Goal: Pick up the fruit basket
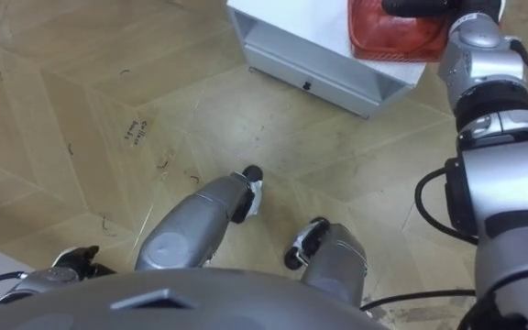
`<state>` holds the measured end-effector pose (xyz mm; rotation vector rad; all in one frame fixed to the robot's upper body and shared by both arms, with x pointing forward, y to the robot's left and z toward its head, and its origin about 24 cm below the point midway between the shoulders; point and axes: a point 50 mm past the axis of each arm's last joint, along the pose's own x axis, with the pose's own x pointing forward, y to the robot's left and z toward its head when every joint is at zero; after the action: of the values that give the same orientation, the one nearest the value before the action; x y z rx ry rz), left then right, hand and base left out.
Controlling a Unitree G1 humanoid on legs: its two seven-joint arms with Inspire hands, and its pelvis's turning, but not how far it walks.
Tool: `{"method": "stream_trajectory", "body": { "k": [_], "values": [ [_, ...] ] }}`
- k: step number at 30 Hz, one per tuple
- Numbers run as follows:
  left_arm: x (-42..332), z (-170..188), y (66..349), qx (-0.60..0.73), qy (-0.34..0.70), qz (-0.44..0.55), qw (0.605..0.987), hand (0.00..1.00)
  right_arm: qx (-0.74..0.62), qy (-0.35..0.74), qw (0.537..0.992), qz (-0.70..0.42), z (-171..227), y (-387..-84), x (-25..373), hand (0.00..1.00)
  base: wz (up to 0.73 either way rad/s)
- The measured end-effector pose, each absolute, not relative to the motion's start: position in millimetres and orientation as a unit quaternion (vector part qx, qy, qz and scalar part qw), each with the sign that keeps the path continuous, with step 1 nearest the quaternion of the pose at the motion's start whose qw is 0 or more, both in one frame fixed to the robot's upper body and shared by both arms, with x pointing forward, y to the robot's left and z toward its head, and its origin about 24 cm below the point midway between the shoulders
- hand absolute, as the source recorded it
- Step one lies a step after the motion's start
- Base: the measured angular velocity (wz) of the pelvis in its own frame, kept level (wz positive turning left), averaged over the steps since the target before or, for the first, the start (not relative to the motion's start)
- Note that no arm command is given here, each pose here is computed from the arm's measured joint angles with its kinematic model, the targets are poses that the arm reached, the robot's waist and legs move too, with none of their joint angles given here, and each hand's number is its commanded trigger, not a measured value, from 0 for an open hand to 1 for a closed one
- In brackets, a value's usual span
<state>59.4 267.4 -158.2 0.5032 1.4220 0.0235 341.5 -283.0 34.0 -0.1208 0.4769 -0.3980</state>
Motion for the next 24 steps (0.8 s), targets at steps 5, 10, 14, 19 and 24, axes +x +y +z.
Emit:
{"method": "stream_trajectory", "body": {
  "k": [5,10,14,19,24],
  "values": [
    [59.5,-158.2,267.5,0.229,0.644,0.010,0.730,0.00,-0.054,0.235,0.953,-0.183,33.0,-282.0,341.6,0.00,-0.01],
    [61.0,-157.9,267.3,0.228,0.642,0.010,0.732,0.00,-0.044,0.233,0.955,-0.176,33.2,-281.0,342.1,0.00,0.00],
    [63.9,-157.4,267.5,0.229,0.639,0.010,0.734,0.00,-0.022,0.234,0.958,-0.162,32.0,-278.9,342.3,0.00,-0.01],
    [68.3,-156.7,267.6,0.231,0.635,0.011,0.737,0.00,-0.021,0.251,0.957,-0.146,21.4,-279.5,334.8,0.00,-0.02],
    [67.8,-156.5,268.5,0.231,0.636,0.012,0.736,0.00,-0.030,0.265,0.955,-0.134,12.9,-281.0,328.1,0.00,-0.03]
  ]
}}
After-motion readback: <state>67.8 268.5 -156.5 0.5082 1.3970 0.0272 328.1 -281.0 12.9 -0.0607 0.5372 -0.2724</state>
